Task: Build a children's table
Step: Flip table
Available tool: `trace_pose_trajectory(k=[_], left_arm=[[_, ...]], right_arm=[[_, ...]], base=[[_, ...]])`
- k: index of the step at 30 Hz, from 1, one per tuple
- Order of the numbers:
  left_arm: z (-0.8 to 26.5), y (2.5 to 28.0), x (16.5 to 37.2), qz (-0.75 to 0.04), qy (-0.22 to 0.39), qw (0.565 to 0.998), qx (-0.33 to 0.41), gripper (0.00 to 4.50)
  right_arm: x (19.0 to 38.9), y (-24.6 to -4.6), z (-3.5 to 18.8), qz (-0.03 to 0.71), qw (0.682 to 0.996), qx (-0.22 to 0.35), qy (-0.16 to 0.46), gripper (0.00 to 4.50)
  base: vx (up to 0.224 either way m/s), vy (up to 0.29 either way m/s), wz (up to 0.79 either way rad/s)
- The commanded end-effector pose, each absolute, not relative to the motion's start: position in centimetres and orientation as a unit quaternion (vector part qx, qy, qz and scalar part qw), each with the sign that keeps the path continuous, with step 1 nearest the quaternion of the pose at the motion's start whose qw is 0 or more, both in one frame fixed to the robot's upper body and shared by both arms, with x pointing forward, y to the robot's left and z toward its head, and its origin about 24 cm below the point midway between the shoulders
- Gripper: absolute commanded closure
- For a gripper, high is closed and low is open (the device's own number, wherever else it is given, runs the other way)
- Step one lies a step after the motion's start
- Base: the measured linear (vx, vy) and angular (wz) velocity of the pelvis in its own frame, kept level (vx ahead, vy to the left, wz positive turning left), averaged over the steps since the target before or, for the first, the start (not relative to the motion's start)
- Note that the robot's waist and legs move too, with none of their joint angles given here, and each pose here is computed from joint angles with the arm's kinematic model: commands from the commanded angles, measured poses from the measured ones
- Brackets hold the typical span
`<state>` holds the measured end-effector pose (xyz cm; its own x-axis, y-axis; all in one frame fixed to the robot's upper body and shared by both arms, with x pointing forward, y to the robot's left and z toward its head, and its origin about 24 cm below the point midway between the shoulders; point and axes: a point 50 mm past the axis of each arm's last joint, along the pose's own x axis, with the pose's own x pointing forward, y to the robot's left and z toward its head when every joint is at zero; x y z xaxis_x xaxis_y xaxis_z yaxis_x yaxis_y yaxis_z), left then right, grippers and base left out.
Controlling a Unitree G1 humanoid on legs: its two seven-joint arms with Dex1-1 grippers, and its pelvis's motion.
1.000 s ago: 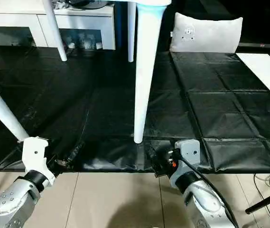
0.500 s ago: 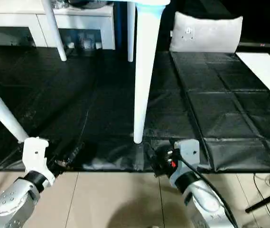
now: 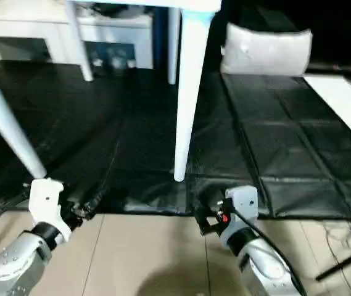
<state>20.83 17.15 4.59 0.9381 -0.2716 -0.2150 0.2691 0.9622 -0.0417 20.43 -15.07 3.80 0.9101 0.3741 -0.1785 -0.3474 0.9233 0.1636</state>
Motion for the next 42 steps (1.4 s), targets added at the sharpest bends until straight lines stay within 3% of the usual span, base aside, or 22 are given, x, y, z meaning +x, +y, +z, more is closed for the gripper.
trace_pose_trajectory(k=[1, 14, 21, 24, 25, 26, 28, 30, 33, 40, 42], left_arm=[[4.5, 17.0, 20.8, -0.138, 0.113, 0.984, -0.003, 0.48], [4.1, 16.9, 20.4, -0.148, 0.118, 0.982, -0.013, 0.48], [4.1, 16.3, 18.5, -0.279, 0.086, 0.955, -0.053, 0.04], [4.2, 16.5, 17.9, -0.328, 0.095, 0.939, -0.052, 0.04], [4.0, 16.8, 17.2, -0.362, 0.116, 0.924, -0.047, 0.04], [4.0, 16.8, 17.2, -0.362, 0.116, 0.924, -0.047, 0.04], [3.2, 17.3, 16.5, -0.392, 0.157, 0.906, -0.023, 0.04], [3.0, 17.4, 16.4, -0.394, 0.165, 0.904, -0.015, 0.04], [1.0, 18.4, 16.0, -0.396, 0.215, 0.893, 0.009, 0.04], [-2.7, 20.6, 15.4, -0.337, 0.301, 0.892, 0.021, 0.04], [-4.3, 21.5, 15.5, -0.285, 0.343, 0.895, 0.014, 0.04]], right_arm=[[20.5, -15.3, 3.6, 0.185, 0.975, 0.054, 0.109, 0.00], [20.3, -15.1, 3.4, 0.200, 0.972, 0.053, 0.110, 0.00], [18.7, -14.1, 4.2, 0.357, 0.929, 0.058, 0.085, 0.00], [18.0, -14.1, 4.4, 0.424, 0.899, 0.056, 0.095, 0.00], [17.5, -14.4, 4.0, 0.469, 0.875, 0.039, 0.116, 0.00], [17.5, -14.4, 4.0, 0.469, 0.875, 0.039, 0.116, 0.00], [17.1, -15.0, 2.7, 0.507, 0.846, 0.007, 0.163, 0.00], [17.1, -15.2, 2.4, 0.512, 0.842, 0.000, 0.172, 0.00], [17.2, -16.3, -0.4, 0.520, 0.822, -0.048, 0.225, 0.00], [17.9, -17.5, -4.4, 0.493, 0.813, -0.104, 0.292, 0.00], [18.1, -17.5, -5.5, 0.484, 0.813, -0.112, 0.304, 0.00]], base=[[0.102, -0.033, -0.01], [0.023, -0.043, -0.04], [0.000, 0.000, 0.00], [0.000, 0.000, 0.00], [0.000, 0.000, 0.00], [0.000, 0.000, 0.00], [0.000, 0.000, 0.00], [0.000, 0.000, 0.00], [0.000, 0.000, 0.00], [0.000, 0.000, 0.00], [0.000, 0.000, 0.00]])
